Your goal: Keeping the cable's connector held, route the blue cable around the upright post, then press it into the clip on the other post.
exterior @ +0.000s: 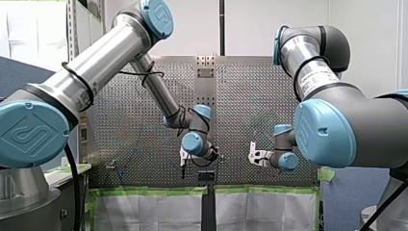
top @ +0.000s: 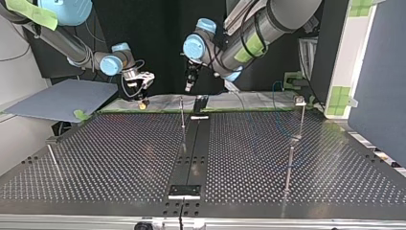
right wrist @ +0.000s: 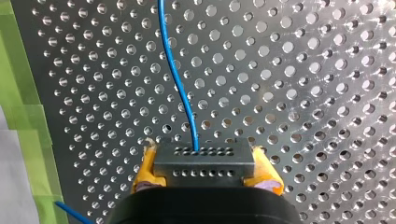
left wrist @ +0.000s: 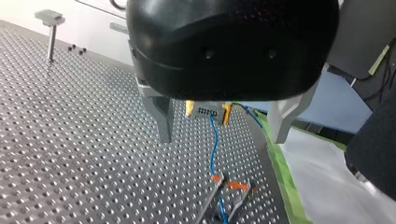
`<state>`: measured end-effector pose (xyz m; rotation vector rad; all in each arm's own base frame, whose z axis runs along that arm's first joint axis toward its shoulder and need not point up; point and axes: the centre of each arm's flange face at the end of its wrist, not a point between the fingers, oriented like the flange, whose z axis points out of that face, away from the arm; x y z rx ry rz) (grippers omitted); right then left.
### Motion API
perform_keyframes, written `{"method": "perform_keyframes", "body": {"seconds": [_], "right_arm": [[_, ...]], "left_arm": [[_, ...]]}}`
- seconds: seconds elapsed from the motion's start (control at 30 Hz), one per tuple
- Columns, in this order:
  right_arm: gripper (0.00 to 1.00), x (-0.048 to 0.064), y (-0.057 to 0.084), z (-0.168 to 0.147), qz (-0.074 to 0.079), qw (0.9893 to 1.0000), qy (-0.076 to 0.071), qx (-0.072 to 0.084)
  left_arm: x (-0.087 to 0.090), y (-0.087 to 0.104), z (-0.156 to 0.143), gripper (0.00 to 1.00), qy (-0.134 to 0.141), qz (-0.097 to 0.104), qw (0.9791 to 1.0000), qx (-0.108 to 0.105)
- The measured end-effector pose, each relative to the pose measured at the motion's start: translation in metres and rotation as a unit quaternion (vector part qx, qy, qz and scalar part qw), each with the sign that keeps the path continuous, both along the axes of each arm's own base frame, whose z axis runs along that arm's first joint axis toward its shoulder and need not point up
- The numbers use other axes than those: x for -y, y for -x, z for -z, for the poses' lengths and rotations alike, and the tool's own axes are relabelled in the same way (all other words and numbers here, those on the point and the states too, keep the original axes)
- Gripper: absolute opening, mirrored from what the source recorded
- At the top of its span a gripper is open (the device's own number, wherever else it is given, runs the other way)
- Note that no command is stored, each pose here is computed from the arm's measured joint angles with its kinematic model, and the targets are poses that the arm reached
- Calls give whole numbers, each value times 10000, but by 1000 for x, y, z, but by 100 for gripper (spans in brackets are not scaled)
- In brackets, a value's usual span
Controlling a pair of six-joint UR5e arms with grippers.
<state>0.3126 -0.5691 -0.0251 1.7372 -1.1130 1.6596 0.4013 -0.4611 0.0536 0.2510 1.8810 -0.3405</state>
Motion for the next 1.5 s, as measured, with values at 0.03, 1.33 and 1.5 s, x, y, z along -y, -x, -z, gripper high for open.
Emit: {"method": "perform_keyframes", "body": {"seconds": [0.03, 1.33, 1.5], "right_arm": [[0, 0, 0, 0, -1, 10000, 0, 0], [0, -1, 19, 4, 164, 9994, -109, -301], [0, 1, 27, -8, 226, 9993, -13, -314]], "left_arm": [[-1, 3, -2, 100, 26, 1, 10000, -19], [-70, 136, -73, 100, -6, -109, 9981, -610], [-79, 145, -81, 100, 178, -119, 9985, -506]]}}
